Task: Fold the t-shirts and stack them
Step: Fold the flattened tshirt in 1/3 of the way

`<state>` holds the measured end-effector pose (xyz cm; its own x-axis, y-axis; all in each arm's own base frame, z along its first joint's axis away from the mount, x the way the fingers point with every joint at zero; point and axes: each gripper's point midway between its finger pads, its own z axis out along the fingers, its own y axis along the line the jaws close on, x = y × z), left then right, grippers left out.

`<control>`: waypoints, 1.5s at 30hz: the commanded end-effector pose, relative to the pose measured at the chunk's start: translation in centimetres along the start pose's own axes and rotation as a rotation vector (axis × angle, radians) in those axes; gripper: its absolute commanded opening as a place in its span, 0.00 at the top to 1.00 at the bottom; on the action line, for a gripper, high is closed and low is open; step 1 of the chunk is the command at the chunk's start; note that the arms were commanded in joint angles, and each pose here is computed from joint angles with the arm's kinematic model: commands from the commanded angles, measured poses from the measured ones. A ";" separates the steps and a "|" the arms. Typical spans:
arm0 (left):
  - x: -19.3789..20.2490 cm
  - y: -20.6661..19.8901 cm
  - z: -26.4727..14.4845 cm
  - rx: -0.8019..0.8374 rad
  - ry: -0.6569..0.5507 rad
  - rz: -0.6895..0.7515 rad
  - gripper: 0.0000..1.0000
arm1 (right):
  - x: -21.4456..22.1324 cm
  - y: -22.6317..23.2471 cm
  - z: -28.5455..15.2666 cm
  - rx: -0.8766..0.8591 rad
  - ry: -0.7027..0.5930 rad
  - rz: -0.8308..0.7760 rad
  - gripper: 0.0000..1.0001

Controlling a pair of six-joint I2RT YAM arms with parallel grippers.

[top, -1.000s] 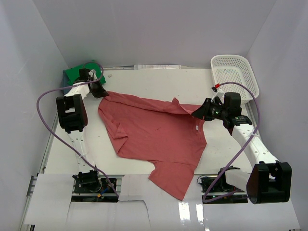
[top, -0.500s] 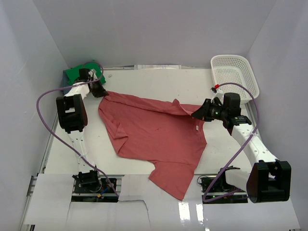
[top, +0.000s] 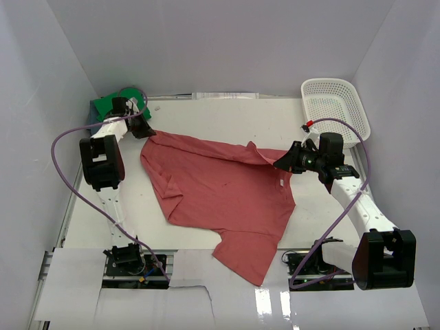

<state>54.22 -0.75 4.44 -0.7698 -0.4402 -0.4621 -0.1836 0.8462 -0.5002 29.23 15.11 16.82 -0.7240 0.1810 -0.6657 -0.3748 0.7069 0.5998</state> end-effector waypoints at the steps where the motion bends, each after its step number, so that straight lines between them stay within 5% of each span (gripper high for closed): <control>1: -2.8 -4.2 -4.2 0.098 -0.095 0.054 1.00 | -0.8 0.7 -0.1 -0.021 -0.024 -0.030 0.92; 45: -4.1 -3.4 -8.4 0.148 -0.150 0.000 1.00 | -2.0 2.3 -2.1 -0.002 -0.049 -0.055 0.92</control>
<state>52.34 0.37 8.45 -0.7316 -0.4951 -0.4686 -0.1595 0.7926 -0.5885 27.99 14.75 17.63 -0.7289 0.1827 -0.6598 -0.3578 0.7200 0.5946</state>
